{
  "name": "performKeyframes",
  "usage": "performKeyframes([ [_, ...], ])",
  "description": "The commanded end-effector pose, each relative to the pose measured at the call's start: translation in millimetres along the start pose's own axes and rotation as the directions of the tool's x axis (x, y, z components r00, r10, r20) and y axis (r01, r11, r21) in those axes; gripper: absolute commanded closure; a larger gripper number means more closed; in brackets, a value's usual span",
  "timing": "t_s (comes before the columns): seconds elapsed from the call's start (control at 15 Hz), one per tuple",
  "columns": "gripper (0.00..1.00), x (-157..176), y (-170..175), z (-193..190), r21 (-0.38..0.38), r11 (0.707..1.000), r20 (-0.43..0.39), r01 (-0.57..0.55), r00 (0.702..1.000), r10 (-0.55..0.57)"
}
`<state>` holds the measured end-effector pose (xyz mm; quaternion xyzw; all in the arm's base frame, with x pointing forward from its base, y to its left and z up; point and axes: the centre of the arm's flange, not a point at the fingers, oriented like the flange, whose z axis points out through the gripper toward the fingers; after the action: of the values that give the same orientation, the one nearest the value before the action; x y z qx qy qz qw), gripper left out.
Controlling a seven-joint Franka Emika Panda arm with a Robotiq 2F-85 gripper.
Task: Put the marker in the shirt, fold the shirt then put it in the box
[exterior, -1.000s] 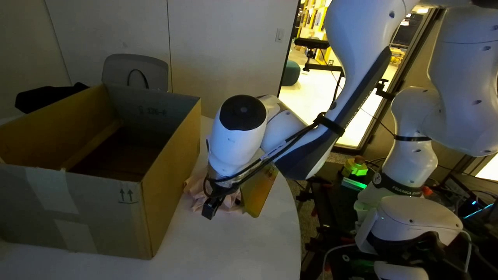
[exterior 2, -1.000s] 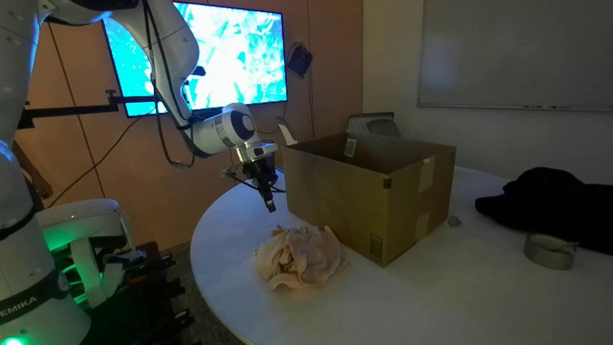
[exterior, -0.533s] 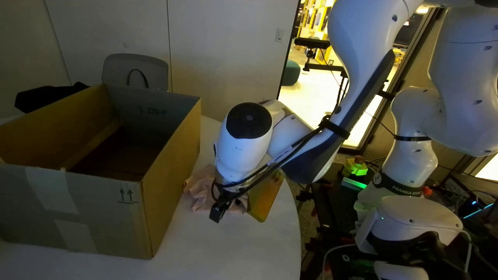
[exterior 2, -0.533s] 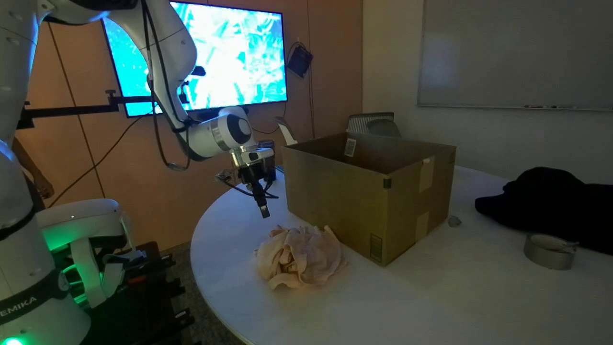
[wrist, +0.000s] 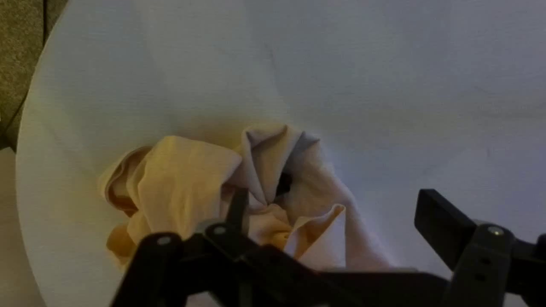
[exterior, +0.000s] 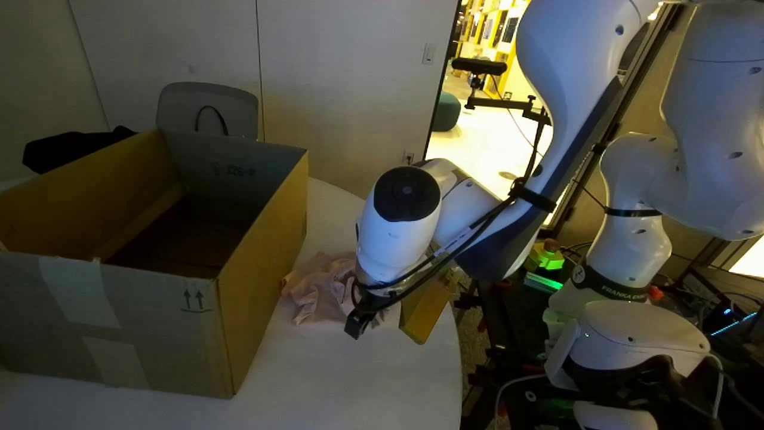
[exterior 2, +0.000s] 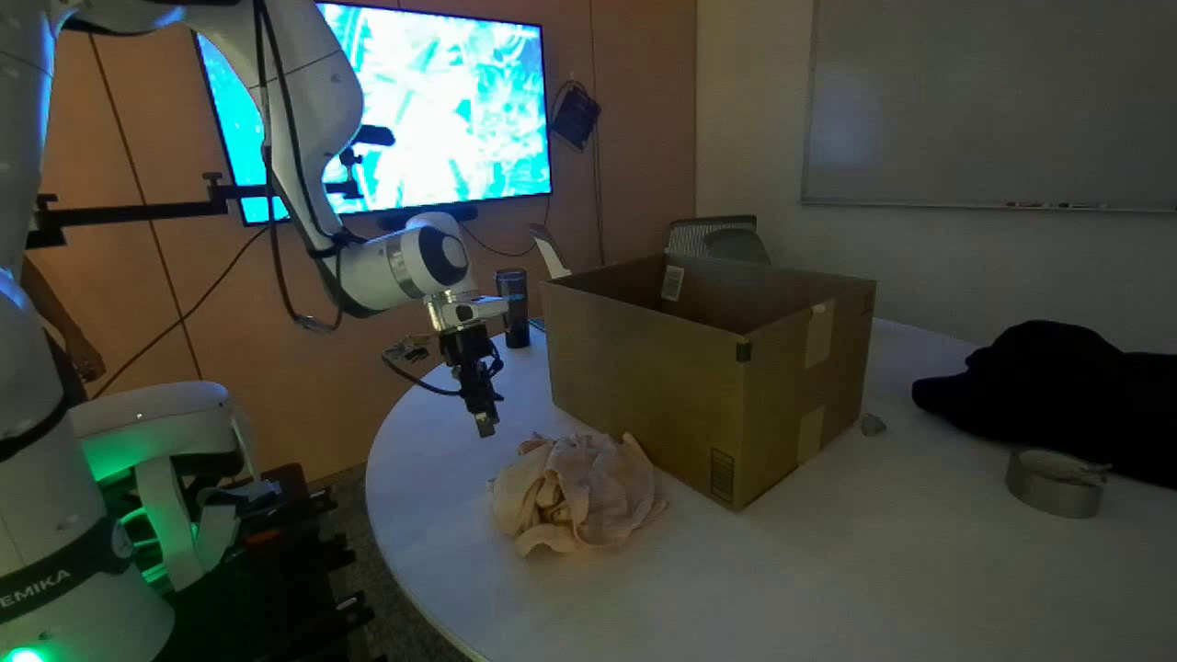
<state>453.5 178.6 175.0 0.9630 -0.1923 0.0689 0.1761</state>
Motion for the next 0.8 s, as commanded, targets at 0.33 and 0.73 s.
performKeyframes([
  [0.33, 0.0, -3, 72, -11, 0.022, 0.986, -0.017, -0.163, 0.986, 0.164],
  [0.73, 0.0, 36, 92, 11, 0.087, 0.977, -0.049, -0.192, 0.979, 0.197],
])
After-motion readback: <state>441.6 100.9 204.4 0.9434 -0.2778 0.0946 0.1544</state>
